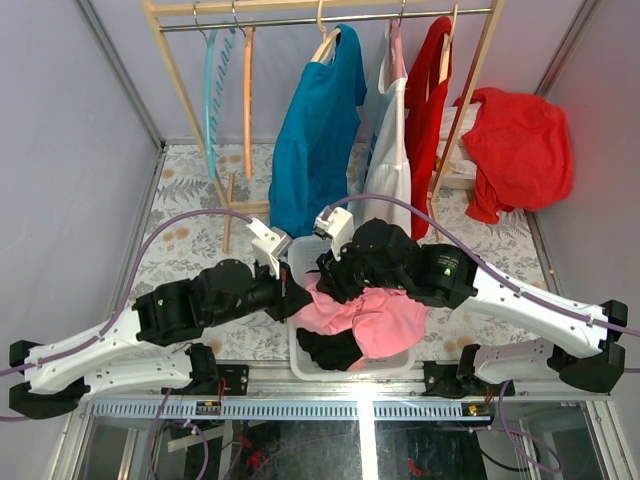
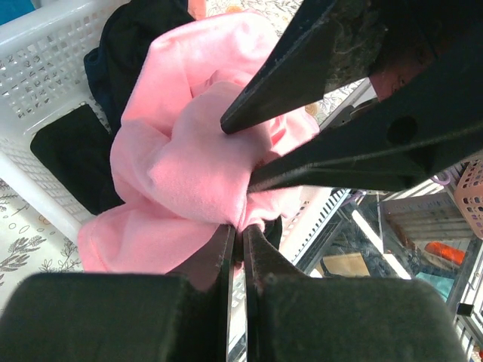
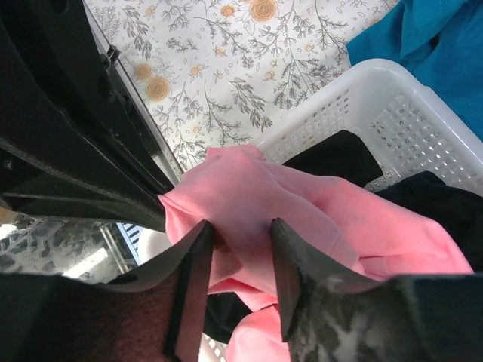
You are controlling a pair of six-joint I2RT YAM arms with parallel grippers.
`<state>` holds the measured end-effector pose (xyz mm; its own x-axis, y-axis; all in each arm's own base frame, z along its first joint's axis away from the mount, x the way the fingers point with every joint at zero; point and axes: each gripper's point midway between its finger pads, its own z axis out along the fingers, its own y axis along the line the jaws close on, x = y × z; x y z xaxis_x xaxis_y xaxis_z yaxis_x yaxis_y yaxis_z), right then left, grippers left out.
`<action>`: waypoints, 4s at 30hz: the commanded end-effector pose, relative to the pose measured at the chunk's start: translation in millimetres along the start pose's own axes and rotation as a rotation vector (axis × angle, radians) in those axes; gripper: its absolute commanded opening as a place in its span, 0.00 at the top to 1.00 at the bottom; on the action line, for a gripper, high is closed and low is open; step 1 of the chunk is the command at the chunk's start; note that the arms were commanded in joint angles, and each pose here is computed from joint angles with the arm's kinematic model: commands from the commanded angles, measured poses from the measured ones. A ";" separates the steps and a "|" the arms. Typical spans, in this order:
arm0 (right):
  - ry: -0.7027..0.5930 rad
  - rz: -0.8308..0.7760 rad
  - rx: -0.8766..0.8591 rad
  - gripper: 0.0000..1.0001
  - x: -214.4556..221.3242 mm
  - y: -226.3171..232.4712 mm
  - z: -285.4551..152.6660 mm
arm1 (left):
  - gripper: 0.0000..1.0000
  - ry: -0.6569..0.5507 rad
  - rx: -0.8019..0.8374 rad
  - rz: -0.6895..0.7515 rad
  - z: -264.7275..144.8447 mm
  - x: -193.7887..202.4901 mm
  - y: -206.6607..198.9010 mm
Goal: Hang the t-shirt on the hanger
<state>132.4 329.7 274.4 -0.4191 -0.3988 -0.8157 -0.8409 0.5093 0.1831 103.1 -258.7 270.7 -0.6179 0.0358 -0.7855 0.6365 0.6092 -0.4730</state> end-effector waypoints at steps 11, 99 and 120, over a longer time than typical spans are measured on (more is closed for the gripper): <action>-0.106 -0.025 -0.006 0.50 -36.1 4.4 -17.0 | 1.00 -0.029 0.022 -0.007 -1.8 -2.2 -2.4; -0.265 0.084 0.156 1.00 -109.6 -16.7 -36.4 | 0.32 -0.043 -0.115 -0.011 3.4 9.3 30.0; -0.383 0.103 0.202 1.00 -146.0 -32.5 -79.2 | 0.28 0.036 -0.029 0.012 0.0 28.8 18.9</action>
<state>190.2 324.5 393.3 -0.3617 -0.1365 -0.9223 -0.7126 0.6783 0.1791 99.9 -238.1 243.0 -0.6414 0.0399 -0.7662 0.5964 0.6542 -0.4651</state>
